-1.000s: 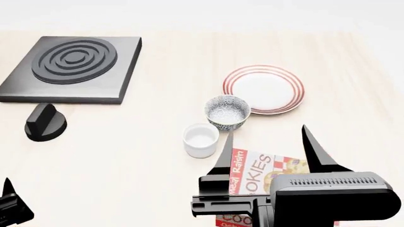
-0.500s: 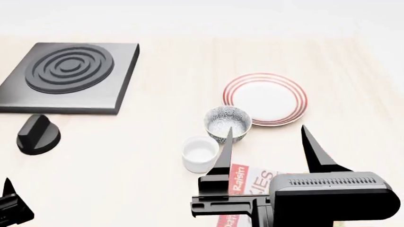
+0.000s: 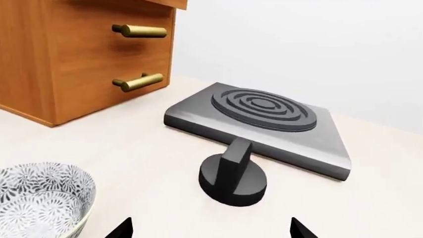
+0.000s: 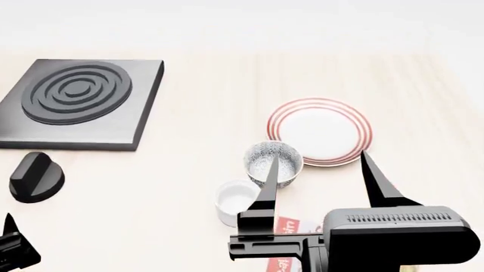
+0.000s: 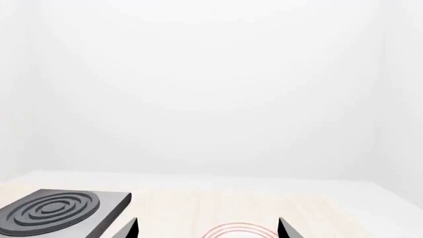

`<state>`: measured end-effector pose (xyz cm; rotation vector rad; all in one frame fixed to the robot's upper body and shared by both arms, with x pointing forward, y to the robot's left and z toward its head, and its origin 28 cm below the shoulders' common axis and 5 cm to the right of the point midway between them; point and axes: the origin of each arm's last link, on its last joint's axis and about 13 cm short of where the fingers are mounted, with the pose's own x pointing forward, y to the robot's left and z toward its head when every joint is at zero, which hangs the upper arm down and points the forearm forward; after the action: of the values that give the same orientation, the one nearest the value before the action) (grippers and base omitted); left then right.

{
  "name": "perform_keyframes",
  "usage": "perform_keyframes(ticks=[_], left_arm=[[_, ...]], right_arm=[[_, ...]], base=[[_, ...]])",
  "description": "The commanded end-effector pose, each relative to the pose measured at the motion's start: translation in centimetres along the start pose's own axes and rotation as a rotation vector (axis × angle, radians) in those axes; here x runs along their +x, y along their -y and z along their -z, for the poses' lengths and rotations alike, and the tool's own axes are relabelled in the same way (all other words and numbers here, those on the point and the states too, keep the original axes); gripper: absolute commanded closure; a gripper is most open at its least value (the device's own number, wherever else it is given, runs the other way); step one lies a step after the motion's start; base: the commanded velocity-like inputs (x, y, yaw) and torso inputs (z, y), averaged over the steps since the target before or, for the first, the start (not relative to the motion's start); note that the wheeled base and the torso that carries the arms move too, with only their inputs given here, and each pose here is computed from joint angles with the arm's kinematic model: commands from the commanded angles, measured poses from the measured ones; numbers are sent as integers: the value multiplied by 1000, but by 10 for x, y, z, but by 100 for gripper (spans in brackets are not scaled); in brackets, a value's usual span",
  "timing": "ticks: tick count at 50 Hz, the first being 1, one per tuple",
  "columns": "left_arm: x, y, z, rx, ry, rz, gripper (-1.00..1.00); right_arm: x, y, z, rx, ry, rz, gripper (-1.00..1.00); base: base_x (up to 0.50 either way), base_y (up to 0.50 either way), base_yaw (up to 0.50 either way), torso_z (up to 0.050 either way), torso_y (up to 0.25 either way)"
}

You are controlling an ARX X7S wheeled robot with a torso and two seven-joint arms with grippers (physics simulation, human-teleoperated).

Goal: Pick the akita bowl between the plate and the ramekin and place it on the plate.

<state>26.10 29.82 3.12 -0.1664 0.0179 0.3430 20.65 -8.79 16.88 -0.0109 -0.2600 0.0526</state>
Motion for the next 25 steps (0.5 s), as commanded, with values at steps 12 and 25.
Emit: perform_keyframes(ticks=[12,25], left_arm=[[0,0,0,0,0,0,-100],[0,0,0,1,1,1,-100]], right_arm=[[0,-1,0,1,-1,-4,-100],[0,0,-1,3,0,-2,-100]], base=[[128,0,0,0,0],[125,0,0,0,0]])
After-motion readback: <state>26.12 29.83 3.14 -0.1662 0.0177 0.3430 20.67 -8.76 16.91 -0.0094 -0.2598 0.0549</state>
